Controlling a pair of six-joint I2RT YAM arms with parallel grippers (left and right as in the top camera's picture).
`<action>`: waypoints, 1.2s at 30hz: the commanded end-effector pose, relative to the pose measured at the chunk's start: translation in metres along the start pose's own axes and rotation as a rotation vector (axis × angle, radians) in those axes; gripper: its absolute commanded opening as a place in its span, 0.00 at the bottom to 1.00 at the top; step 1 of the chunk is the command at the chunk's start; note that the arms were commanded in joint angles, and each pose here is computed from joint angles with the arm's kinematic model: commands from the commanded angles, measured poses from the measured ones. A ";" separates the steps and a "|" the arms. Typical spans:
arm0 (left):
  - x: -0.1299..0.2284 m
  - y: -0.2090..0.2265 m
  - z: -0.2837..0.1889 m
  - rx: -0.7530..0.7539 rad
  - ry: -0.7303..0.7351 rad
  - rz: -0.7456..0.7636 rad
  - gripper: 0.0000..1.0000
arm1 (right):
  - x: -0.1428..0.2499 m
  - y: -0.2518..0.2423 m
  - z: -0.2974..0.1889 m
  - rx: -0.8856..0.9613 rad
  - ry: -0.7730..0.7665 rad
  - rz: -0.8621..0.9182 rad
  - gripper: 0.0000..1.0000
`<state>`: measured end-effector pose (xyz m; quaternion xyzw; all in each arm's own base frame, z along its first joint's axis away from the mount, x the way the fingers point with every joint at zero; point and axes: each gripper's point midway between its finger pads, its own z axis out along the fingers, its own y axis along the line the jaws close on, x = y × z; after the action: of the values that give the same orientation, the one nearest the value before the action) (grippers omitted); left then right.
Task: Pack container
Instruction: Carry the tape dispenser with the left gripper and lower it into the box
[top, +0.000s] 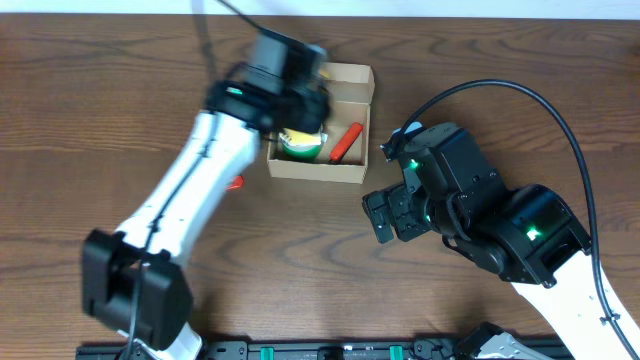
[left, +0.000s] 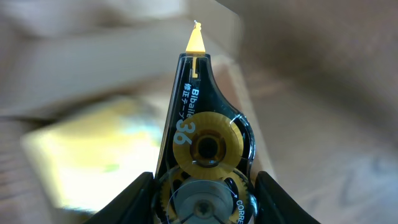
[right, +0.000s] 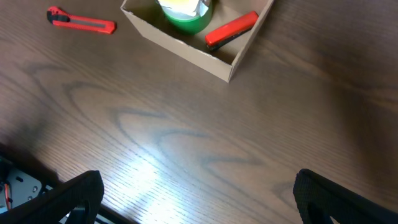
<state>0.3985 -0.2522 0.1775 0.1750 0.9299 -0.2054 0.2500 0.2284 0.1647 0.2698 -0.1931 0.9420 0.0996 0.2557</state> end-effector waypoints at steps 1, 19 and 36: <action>0.016 -0.018 0.027 0.023 0.062 -0.017 0.19 | 0.000 -0.002 0.000 0.004 0.000 -0.004 0.99; 0.028 0.007 0.070 -0.104 0.095 -0.049 0.46 | 0.000 -0.002 0.000 0.004 0.000 -0.004 0.99; 0.013 -0.002 0.060 -0.075 0.054 -0.043 0.57 | 0.000 -0.002 0.000 0.004 0.000 -0.004 0.99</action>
<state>0.4093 -0.2790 0.1165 0.1498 0.9477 -0.1679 0.2263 0.2284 0.1647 0.2698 -0.1931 0.9420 0.0996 0.2557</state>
